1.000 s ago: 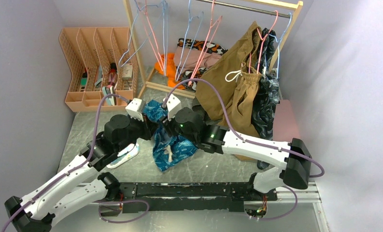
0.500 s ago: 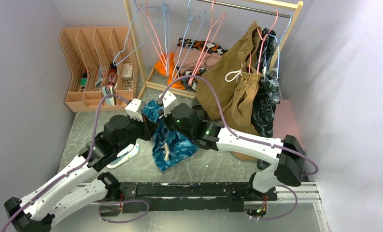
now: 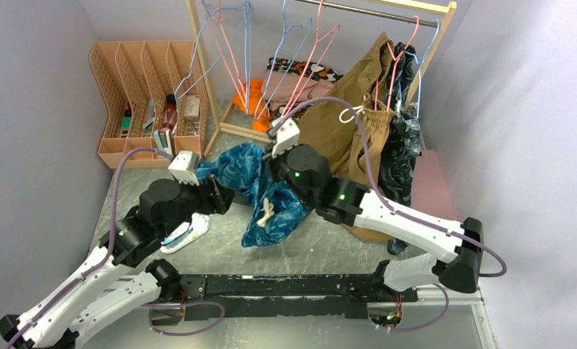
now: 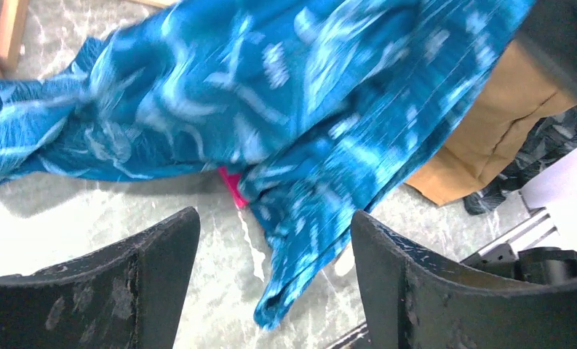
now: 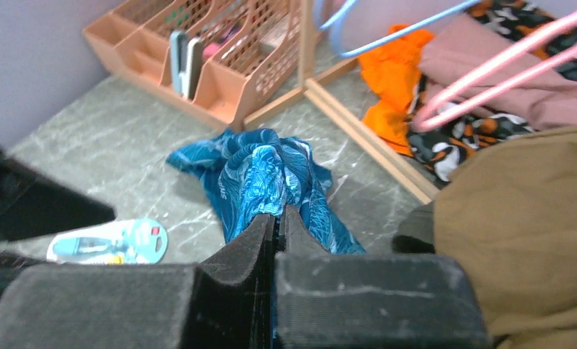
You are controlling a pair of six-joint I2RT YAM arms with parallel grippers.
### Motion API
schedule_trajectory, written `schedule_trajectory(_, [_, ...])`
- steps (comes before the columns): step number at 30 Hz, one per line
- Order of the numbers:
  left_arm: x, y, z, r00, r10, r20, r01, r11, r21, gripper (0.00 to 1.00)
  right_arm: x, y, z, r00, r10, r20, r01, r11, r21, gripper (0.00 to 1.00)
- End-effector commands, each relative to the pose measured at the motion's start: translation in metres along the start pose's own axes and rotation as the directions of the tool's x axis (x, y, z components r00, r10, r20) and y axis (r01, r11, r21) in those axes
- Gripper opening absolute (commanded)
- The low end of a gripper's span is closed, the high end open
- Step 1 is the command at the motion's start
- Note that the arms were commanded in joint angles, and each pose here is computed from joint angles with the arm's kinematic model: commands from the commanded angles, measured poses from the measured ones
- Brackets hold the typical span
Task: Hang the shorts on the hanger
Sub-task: Adjust the shorts at the center of the board.
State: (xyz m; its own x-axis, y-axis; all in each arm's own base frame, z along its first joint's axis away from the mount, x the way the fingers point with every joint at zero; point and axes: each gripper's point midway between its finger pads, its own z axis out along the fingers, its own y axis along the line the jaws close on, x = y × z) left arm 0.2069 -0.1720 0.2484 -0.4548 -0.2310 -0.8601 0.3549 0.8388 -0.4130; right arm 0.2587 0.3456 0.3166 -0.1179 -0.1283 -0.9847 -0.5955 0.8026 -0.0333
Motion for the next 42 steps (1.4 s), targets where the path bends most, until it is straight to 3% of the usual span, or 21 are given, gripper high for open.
schedule_trajectory(1, [0.033,0.015,-0.011,0.99,-0.122,-0.071,0.119,0.991,-0.055,0.81,-0.002,-0.045,-0.012,0.997,0.082,-0.011,-0.078,0.981,0.178,0.0])
schedule_trajectory(5, [0.072,0.007,-0.009,0.961,-0.218,-0.171,0.223,0.975,0.007,0.82,0.017,-0.068,-0.014,0.989,0.145,-0.034,-0.132,0.961,0.244,0.0])
schedule_trajectory(10, [0.115,-0.009,0.005,0.917,-0.266,-0.297,0.307,0.947,0.098,0.92,0.024,-0.074,-0.015,0.985,0.168,-0.034,-0.155,0.956,0.248,0.0])
schedule_trajectory(21, [0.167,0.001,0.027,0.877,-0.245,-0.413,0.284,0.958,0.034,0.97,0.023,-0.073,-0.015,0.988,0.144,-0.048,-0.129,0.964,0.233,0.0])
schedule_trajectory(30, [0.206,0.012,0.031,0.836,-0.249,-0.488,0.293,0.956,0.014,0.92,0.017,-0.07,-0.019,0.988,0.149,-0.038,-0.138,0.97,0.202,0.0])
schedule_trajectory(36, [0.202,0.005,0.036,0.851,-0.244,-0.466,0.304,0.951,0.058,0.68,0.012,-0.067,-0.022,0.987,0.158,-0.033,-0.149,0.972,0.182,0.0])
schedule_trajectory(39, [0.194,-0.001,0.04,0.86,-0.232,-0.455,0.302,0.949,0.086,0.49,0.009,-0.067,-0.023,0.986,0.165,-0.028,-0.157,0.972,0.176,0.0])
schedule_trajectory(42, [0.185,-0.003,0.042,0.874,-0.221,-0.433,0.287,0.954,0.091,0.22,0.008,-0.065,-0.024,0.985,0.171,-0.03,-0.163,0.972,0.168,0.0])
